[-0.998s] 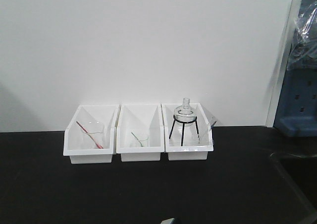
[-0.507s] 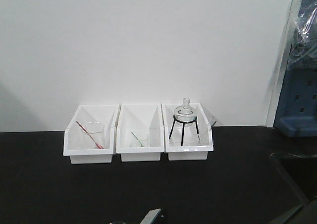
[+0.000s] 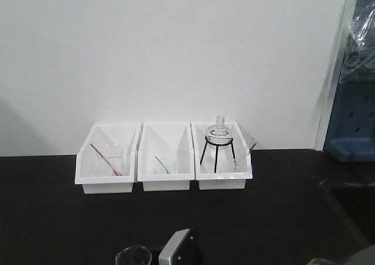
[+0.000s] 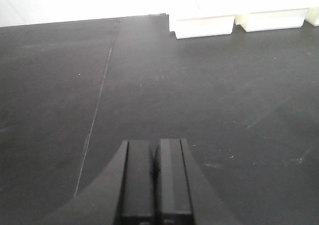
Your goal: Pick beaker and place in left cabinet
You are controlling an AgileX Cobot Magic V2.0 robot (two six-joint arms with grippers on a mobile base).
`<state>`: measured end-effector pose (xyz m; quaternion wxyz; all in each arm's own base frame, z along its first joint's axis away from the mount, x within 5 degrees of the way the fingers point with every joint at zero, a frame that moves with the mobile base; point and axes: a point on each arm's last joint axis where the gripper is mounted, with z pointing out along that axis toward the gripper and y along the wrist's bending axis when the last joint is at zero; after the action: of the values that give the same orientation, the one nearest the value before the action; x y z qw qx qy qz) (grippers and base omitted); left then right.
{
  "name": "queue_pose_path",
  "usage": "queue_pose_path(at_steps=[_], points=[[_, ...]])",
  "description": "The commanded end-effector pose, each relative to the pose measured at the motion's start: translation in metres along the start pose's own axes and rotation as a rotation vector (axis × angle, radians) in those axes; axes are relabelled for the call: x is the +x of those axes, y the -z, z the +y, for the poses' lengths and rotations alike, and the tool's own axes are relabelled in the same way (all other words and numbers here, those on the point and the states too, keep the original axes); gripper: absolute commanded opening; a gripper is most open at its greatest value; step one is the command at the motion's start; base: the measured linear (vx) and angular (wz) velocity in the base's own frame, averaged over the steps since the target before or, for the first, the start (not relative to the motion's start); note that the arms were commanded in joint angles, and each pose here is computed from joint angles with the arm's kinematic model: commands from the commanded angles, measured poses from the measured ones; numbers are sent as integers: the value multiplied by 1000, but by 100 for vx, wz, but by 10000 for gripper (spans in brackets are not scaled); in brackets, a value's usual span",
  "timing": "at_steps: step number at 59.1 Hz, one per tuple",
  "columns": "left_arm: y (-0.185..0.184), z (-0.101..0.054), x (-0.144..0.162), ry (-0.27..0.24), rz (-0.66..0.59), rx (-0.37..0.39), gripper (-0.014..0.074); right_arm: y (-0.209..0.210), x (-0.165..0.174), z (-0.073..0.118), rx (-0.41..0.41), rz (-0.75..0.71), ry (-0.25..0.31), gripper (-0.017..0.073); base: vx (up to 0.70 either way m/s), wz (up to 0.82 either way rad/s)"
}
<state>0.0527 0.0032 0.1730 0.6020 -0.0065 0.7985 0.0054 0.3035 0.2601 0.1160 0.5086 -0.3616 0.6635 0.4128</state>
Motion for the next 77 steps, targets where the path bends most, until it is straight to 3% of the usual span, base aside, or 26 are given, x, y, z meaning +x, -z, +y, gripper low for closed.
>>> queue_pose_path(at_steps=[1, 7, 19, 31, 42, 52, 61, 62, 77], points=[[3, -1, -12, 1, -99, 18, 4, 17, -67, 10, 46, -102, 38, -5, 0, 0], [3, -1, -12, 1, -99, 18, 4, 35, -94, 13, 172, 0, 13, -5, 0, 0], [3, -1, -12, 1, -99, 18, 4, 92, -148, 12, 491, 137, 64, -3, 0, 0], [3, -1, -12, 1, -99, 18, 4, 178, -193, -12, 811, 79, 46, -2, 0, 0], [3, -1, -12, 1, -99, 18, 4, 247, -216, -9, 1039, 18, 42, -1, 0, 0], [3, -1, -12, 1, -99, 18, 4, 283, -199, 14, 1096, -30, 49, -1, 0, 0], [3, -1, -12, 1, -99, 18, 4, 295, -175, 42, 1071, -66, 70, -1, 0, 0], [3, -1, -12, 1, -99, 18, 4, 301, -162, 55, 1061, -77, 79, -1, 0, 0], [3, -1, -12, 1, -99, 18, 4, 305, -153, 61, 1077, -57, 75, -1, 0, 0]])
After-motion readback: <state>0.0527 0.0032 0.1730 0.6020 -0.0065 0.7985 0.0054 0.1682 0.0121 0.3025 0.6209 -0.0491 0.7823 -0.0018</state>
